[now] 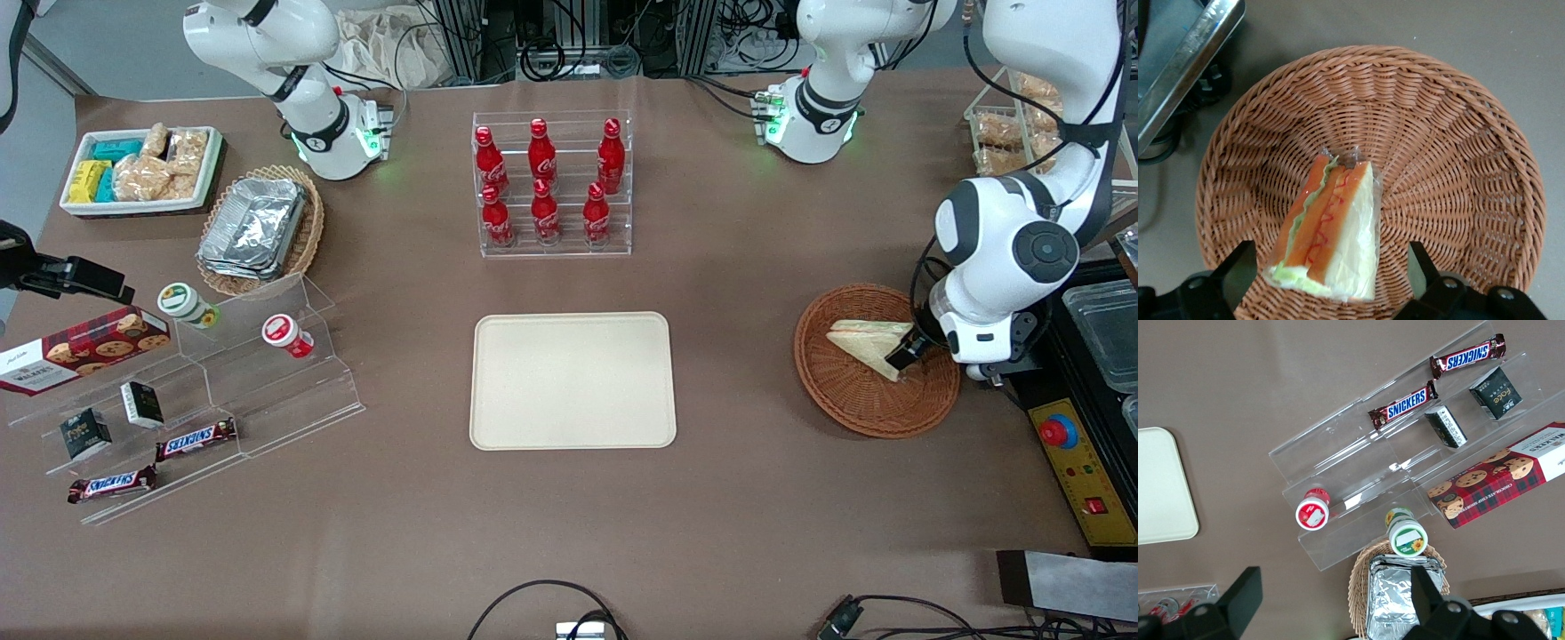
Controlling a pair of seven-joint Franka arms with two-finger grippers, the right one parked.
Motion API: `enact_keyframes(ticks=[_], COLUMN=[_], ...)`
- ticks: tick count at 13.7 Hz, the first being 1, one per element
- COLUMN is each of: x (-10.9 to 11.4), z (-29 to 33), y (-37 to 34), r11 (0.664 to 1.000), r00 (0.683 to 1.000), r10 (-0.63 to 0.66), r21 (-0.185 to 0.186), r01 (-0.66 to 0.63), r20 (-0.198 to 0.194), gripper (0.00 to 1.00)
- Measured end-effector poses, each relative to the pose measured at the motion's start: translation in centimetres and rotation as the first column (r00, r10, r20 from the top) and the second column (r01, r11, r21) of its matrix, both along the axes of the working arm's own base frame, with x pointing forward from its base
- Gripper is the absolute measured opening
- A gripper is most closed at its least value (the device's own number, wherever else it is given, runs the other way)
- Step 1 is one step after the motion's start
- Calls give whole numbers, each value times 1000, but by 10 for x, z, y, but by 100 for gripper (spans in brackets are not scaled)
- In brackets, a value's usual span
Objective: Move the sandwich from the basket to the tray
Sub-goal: 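Lower the left gripper onto the sandwich and close it on the wrapper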
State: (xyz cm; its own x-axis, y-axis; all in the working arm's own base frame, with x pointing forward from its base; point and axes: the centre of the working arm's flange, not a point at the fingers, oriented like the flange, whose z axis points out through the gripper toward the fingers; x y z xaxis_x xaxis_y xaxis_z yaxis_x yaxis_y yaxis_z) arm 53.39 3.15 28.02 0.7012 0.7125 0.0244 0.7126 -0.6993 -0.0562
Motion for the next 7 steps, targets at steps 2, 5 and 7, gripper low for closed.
enact_keyframes(ticks=[2, 5, 7], x=[-2, -3, -4], z=[-9, -17, -20], y=[-1, -1, -1], r11=[1000, 1000, 1000], r00=[1000, 1000, 1000], r10=[-2, -1, 1], r21=[-2, -4, -5], r01=[2, 1, -1], r20=[4, 4, 7], gripper=[100, 100, 100])
